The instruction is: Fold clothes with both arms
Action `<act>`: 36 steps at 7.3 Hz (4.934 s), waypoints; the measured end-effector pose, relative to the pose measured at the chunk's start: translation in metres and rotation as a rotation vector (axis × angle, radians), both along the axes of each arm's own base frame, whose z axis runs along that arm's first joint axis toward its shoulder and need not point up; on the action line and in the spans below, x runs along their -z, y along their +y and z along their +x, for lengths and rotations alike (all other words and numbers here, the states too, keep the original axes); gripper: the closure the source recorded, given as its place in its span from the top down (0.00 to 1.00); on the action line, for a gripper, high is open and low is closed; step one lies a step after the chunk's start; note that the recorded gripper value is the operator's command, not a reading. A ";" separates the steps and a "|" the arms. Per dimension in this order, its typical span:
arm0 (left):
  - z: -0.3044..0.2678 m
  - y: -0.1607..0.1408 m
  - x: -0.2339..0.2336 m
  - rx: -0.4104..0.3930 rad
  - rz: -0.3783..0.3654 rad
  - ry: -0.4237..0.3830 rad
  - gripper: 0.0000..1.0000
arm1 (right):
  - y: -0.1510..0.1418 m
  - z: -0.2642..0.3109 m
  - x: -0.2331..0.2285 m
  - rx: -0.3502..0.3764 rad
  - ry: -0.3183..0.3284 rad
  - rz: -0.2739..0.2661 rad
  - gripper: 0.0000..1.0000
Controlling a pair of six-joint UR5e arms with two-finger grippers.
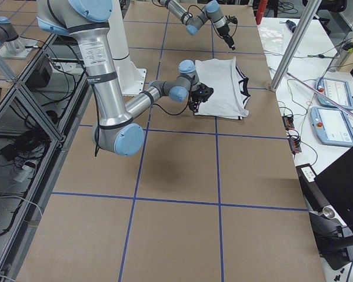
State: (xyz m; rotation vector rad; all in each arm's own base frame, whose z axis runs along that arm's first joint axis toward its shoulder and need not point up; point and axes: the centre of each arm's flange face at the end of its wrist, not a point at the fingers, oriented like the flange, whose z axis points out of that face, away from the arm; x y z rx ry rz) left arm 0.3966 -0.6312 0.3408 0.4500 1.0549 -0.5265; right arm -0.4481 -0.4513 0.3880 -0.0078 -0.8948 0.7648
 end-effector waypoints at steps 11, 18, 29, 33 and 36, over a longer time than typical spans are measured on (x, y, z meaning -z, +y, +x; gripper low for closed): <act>-0.007 0.009 0.013 -0.020 0.028 0.040 0.62 | 0.095 0.061 0.107 0.152 -0.090 -0.117 0.00; -0.036 0.148 0.053 -0.228 -0.127 0.314 0.69 | 0.234 0.087 0.156 0.519 -0.061 -0.390 1.00; 0.102 0.285 0.020 -0.187 -0.446 0.107 0.64 | 0.068 0.129 0.146 0.193 0.019 -0.114 1.00; 0.120 0.274 0.022 -0.152 -0.427 0.094 0.50 | 0.068 0.121 0.140 0.203 0.031 -0.122 1.00; 0.122 0.270 0.012 -0.130 -0.427 0.075 0.00 | 0.067 0.111 0.136 0.211 0.041 -0.133 1.00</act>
